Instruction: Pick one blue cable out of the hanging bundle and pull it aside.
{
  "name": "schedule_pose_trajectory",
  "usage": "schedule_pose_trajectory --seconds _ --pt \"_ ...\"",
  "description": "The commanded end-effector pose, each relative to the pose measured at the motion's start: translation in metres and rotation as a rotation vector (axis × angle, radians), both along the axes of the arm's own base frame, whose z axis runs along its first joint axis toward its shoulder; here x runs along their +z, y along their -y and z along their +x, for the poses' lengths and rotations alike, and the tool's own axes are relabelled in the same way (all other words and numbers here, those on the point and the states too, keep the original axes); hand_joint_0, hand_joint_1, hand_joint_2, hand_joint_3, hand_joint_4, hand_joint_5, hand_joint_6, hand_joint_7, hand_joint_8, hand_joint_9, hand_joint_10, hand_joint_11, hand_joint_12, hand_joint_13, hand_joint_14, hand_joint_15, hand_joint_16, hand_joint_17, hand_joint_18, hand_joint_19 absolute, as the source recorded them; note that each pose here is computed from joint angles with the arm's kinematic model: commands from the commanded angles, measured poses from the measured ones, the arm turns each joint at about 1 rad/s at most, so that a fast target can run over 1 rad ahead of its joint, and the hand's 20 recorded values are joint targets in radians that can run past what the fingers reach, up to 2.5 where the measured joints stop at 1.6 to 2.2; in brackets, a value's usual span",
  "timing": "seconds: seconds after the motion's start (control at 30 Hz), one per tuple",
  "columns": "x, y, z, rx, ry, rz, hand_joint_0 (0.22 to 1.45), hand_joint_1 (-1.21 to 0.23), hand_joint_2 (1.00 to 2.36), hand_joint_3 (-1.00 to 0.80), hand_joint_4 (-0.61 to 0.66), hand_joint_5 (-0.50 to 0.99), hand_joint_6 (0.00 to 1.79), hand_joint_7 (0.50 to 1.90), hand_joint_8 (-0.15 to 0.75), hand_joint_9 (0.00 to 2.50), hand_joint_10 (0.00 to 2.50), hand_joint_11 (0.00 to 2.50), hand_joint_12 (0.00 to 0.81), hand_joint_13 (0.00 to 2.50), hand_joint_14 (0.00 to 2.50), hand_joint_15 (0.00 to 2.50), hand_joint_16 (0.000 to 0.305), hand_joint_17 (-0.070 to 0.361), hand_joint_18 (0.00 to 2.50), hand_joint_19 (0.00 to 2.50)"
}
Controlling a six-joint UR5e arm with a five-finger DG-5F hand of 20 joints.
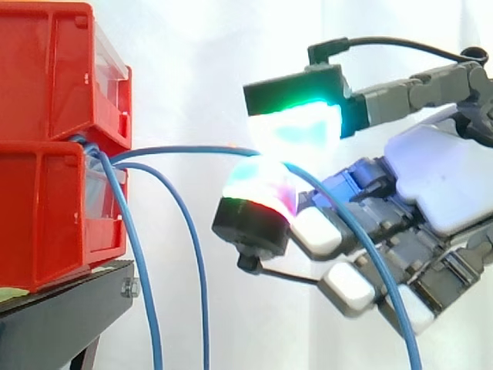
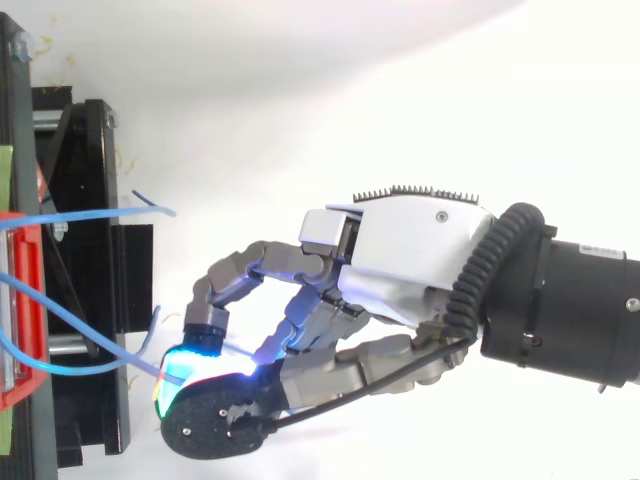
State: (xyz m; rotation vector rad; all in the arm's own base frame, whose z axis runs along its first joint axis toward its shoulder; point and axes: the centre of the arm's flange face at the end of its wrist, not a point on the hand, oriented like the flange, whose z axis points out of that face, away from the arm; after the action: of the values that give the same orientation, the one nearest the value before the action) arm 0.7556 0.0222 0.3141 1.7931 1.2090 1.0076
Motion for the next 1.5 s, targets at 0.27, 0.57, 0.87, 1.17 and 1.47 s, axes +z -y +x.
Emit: schedule_pose_trajectory --seconds 0.27,0.57,0.87,1.17,1.47 --pt "-0.029 0.001 -0.006 0.007 -0.036 -0.003 0.51 -0.85 1.32 0.03 -0.12 -0.01 0.86 1.09 0.261 0.91 0.0 0.0 0.475 0.8 0.01 0.33 0.074 0.167 0.67 0.56" --pt "-0.075 0.004 -0.007 0.004 0.012 0.015 0.5 -0.84 1.33 0.03 -0.12 0.0 0.86 1.08 0.264 0.91 0.0 0.0 0.472 0.79 0.01 0.36 0.075 0.168 0.65 0.58" --pt "-0.084 0.006 -0.001 0.002 0.084 0.033 0.5 -0.84 1.35 0.02 -0.12 0.0 0.85 1.08 0.264 0.91 0.0 0.0 0.468 0.78 0.01 0.38 0.076 0.17 0.64 0.58" --pt "-0.084 0.006 -0.001 0.0 0.085 0.022 0.49 -0.83 1.37 0.02 -0.12 0.0 0.85 1.09 0.266 0.94 0.0 0.02 0.469 0.79 0.02 0.41 0.076 0.172 0.64 0.6" --pt "-0.118 0.009 -0.014 0.003 0.061 0.014 0.48 -0.82 1.44 0.0 -0.12 0.0 0.85 1.1 0.265 0.95 0.0 0.03 0.47 0.8 0.02 0.42 0.077 0.174 0.64 0.6"
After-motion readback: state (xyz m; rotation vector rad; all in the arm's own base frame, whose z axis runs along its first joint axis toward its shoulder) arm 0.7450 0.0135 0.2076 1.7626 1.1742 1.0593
